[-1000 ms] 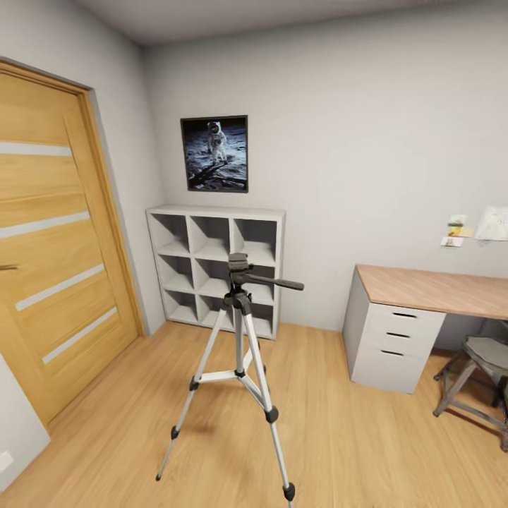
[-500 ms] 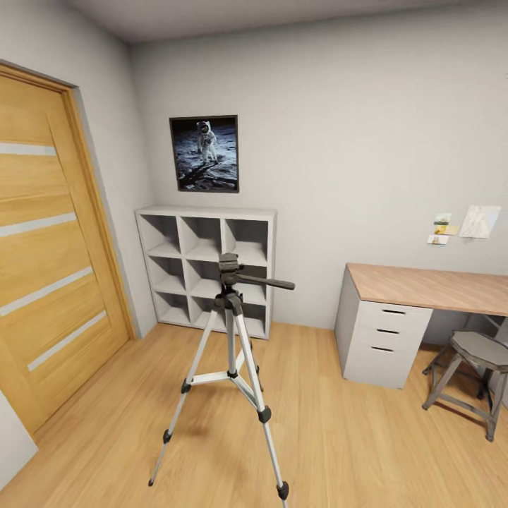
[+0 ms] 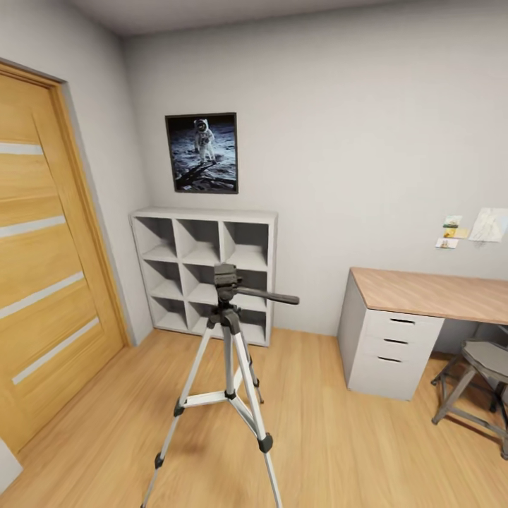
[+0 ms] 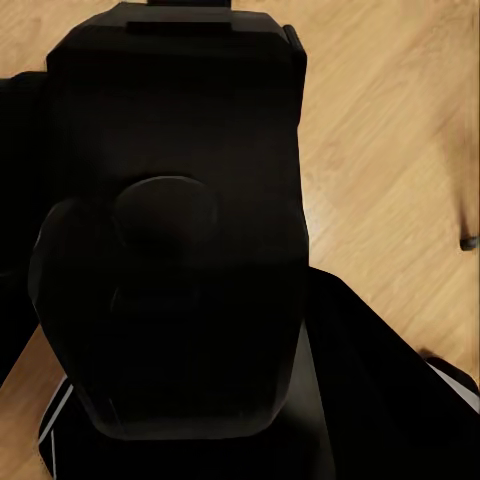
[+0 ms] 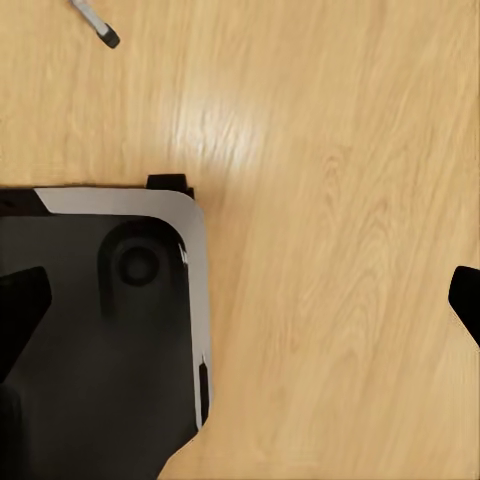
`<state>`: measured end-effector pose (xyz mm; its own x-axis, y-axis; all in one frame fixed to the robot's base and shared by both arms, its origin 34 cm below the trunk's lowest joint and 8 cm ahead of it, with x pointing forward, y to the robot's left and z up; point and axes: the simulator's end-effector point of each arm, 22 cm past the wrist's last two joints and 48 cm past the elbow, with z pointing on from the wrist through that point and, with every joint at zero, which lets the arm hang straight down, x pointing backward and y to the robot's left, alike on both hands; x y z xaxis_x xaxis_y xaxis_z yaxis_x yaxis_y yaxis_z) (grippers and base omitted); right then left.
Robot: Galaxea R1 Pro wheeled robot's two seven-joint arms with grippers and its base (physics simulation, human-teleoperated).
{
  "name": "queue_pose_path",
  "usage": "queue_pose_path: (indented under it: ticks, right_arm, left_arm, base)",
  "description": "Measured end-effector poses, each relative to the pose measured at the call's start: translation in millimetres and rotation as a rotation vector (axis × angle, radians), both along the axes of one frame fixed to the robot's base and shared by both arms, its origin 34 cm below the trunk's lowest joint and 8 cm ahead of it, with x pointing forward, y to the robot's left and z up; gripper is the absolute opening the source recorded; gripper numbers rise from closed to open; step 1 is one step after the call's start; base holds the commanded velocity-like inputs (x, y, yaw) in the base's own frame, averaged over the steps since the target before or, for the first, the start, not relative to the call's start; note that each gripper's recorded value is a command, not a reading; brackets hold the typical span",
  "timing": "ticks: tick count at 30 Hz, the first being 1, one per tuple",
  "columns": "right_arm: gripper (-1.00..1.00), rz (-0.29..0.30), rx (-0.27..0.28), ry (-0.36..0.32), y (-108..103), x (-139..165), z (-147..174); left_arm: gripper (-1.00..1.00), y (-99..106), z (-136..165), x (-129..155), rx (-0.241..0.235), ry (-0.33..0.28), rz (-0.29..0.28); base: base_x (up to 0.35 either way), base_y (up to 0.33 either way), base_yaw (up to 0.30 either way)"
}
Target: Attach the digital camera to the camera tripod in the bedroom.
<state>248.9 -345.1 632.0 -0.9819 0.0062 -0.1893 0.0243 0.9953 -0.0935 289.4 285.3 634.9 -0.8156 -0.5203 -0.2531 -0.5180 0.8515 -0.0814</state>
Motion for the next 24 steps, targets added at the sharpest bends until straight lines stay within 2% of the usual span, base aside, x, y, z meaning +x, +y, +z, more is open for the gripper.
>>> queue_pose_path:
  ticks: [7,24]
  right_arm:
    - [1.0,-0.001,0.0,0.0,0.1,0.1,-0.1]
    - [1.0,0.0,-0.005,0.0,-0.1,0.3,-0.2]
  left_arm:
    - [-1.0,-0.1,-0.1,0.1,0.0,0.0,0.0]
    - [-1.0,0.0,-0.2,0.0,0.0,0.001,-0.001]
  base:
    - [0.093,0.0,0.0]
    - [0.006,0.0,0.0]
